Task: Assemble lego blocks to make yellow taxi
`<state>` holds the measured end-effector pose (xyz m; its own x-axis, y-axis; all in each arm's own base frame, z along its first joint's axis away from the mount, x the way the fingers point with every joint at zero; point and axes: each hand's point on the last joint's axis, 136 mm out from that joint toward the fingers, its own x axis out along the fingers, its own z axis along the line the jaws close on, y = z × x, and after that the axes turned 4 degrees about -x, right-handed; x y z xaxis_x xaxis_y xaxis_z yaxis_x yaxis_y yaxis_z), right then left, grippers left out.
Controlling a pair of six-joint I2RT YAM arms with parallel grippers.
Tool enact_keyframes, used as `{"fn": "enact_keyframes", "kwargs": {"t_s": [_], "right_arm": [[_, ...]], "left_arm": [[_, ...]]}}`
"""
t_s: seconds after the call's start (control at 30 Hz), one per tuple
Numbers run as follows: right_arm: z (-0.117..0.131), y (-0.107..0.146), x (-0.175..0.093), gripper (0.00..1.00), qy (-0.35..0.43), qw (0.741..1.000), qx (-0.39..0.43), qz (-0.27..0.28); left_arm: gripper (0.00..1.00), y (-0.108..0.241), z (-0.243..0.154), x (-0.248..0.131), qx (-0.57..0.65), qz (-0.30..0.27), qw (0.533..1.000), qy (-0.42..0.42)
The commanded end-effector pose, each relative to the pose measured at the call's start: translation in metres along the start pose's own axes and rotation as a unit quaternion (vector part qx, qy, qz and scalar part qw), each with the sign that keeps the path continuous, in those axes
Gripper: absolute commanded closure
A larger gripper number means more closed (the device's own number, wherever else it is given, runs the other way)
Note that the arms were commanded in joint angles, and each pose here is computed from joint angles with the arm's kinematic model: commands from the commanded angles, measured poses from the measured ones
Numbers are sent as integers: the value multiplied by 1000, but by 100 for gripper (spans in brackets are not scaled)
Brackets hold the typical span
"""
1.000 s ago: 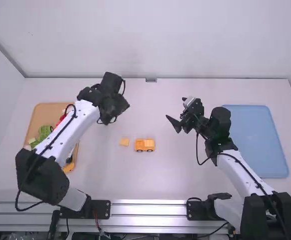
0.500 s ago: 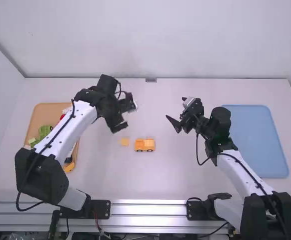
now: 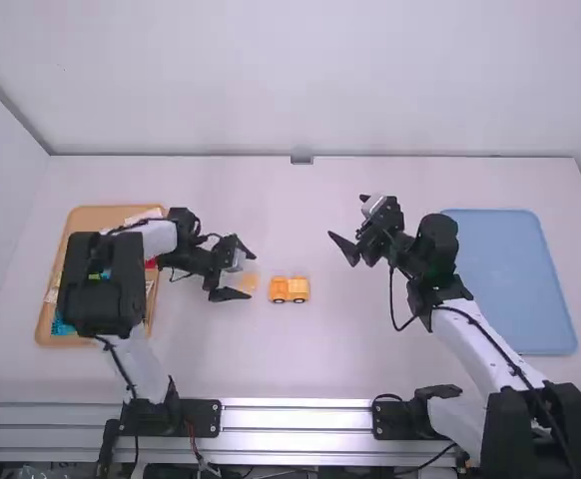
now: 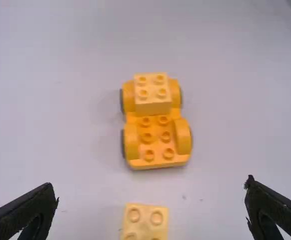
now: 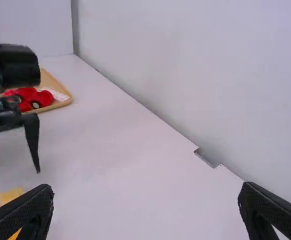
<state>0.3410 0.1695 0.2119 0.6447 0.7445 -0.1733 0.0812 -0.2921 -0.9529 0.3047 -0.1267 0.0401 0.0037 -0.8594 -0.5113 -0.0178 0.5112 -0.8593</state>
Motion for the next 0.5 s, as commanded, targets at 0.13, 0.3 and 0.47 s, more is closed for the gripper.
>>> {"fn": "enact_keyframes", "kwargs": {"t_s": [0.13,0.3,0.47], "right_arm": [[12,-1,9,1,-5,1000,-27,4],[14,0,11,2,-3,1000,-27,9],[10,3,9,1,1,1000,-24,12]], "left_arm": [[9,28,2,11,-7,-49,999,1],[26,46,0,18,-12,-27,1000,8],[43,62,-3,17,-14,11,1000,14]]}}
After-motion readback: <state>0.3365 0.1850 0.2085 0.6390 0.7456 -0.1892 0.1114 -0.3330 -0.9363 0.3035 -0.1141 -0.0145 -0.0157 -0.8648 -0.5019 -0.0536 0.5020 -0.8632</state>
